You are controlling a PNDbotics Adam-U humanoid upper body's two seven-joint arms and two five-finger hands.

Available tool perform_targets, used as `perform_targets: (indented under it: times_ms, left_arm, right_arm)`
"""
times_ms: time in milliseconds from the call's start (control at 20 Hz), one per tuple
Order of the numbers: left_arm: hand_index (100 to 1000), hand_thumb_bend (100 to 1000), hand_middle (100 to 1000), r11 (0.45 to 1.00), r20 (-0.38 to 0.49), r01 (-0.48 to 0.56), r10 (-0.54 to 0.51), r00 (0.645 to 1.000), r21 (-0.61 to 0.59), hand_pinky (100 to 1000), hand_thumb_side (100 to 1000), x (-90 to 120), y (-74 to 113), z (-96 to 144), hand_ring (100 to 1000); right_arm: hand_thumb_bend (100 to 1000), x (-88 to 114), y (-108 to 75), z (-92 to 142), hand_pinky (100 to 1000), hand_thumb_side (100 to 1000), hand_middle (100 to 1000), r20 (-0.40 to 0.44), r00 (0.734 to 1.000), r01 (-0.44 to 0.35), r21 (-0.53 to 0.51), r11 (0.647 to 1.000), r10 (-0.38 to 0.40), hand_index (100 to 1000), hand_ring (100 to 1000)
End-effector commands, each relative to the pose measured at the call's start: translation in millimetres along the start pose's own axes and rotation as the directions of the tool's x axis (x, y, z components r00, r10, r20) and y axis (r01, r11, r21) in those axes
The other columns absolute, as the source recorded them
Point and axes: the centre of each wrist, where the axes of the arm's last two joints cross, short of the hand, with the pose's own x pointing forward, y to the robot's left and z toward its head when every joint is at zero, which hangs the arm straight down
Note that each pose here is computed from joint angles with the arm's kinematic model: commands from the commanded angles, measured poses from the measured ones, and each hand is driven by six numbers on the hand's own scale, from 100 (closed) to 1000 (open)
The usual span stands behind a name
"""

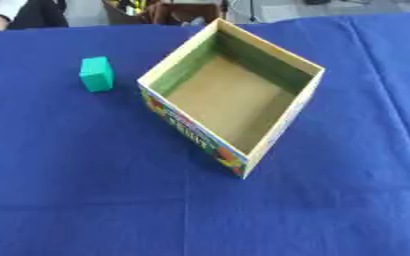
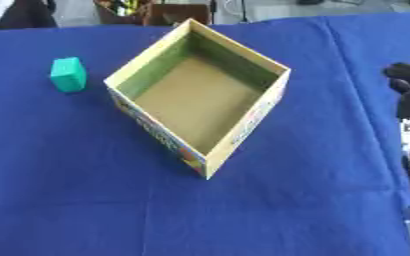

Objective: Pick up objects on the table and place them in the box.

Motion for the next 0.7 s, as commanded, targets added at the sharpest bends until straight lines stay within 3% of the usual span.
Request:
perform_targets:
  times_ms: [50, 350, 700]
  left_arm:
    - [1000, 642, 940, 0.999, -0.012, 0.041, -0.042, 0.999, -0.028, 774, 869, -7.0, 7.5, -2.6, 886]
    - [1000, 659, 943, 0.998, -0.012, 0.032, -0.032, 0.999, -0.061, 771, 850, -11.1, 2.7, -21.7, 884]
    - [1000, 694, 928, 0.999, 0.027, 0.046, -0.046, 0.999, 0.002, 760, 853, -6.0, 9.4, -42.5, 868]
  right_arm:
    - [100, 5.6, -1.5, -5.1, 884, 803, 741, 0.032, 0.999, -0.011, 0.017, 1.0, 0.011, 844, 904]
    - [100, 6.1, 0.6, -6.1, 886, 803, 740, 0.035, 0.999, -0.005, 0.027, 1.0, 0.004, 844, 905]
    - [100, 6.9, 2.9, -7.6, 887, 803, 740, 0.041, 0.999, -0.001, 0.04, 0.999, 0.0, 845, 906]
